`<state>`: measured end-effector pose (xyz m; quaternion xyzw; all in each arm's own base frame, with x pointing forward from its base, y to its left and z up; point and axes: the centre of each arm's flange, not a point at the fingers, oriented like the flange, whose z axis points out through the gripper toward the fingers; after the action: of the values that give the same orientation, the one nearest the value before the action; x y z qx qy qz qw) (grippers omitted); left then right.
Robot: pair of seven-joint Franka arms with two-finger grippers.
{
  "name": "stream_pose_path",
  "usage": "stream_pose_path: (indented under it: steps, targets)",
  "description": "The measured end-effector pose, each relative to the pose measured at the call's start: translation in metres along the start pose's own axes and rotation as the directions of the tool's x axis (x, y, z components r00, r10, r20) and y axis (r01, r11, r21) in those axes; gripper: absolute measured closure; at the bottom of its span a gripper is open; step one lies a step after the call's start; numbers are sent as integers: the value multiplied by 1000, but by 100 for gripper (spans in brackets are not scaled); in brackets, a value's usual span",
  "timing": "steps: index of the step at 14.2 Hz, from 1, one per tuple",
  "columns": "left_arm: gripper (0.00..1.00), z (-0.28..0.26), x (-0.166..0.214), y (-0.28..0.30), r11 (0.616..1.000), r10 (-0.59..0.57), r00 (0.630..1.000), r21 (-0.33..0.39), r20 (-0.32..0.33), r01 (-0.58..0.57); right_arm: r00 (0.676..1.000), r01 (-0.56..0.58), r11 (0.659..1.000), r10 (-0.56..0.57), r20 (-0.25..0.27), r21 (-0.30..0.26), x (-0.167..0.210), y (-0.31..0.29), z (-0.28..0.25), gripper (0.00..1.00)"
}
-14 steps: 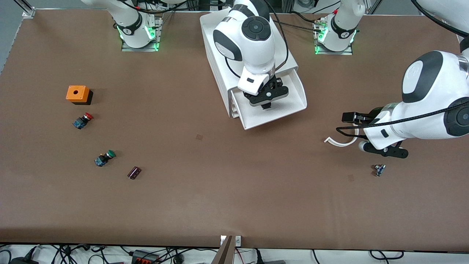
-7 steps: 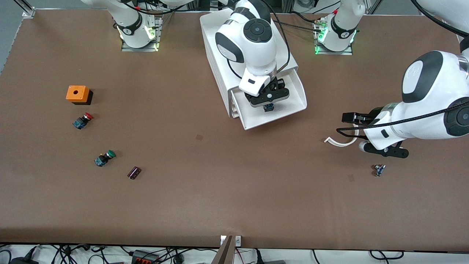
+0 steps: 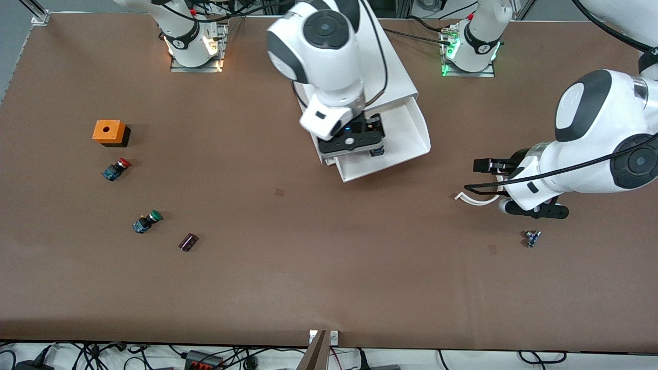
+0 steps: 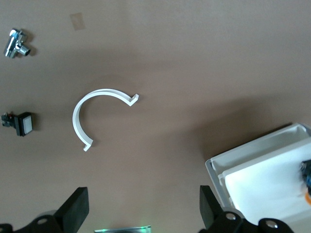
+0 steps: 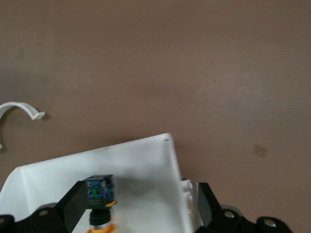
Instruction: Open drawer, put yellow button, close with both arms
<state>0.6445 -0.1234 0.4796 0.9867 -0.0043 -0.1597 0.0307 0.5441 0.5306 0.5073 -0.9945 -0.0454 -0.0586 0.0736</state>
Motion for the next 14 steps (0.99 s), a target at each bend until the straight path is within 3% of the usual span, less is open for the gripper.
stream_pose_path:
  steps: [3,6,10,14]
  targets:
    - [0,-4,8,24,993,-108,990,-48,-88,104,997,-76,997,76,1,-30,39,71,-41,0]
    - [0,14,12,64,982,-183,975,-75,-125,174,994,-111,991,113,13,-69,83,168,-60,0]
    - [0,62,13,111,964,-263,956,-86,-134,253,981,-153,980,166,97,-129,119,310,-63,0]
    - [0,111,-3,165,953,-302,942,-70,-144,295,963,-193,969,217,157,-155,125,394,-68,0]
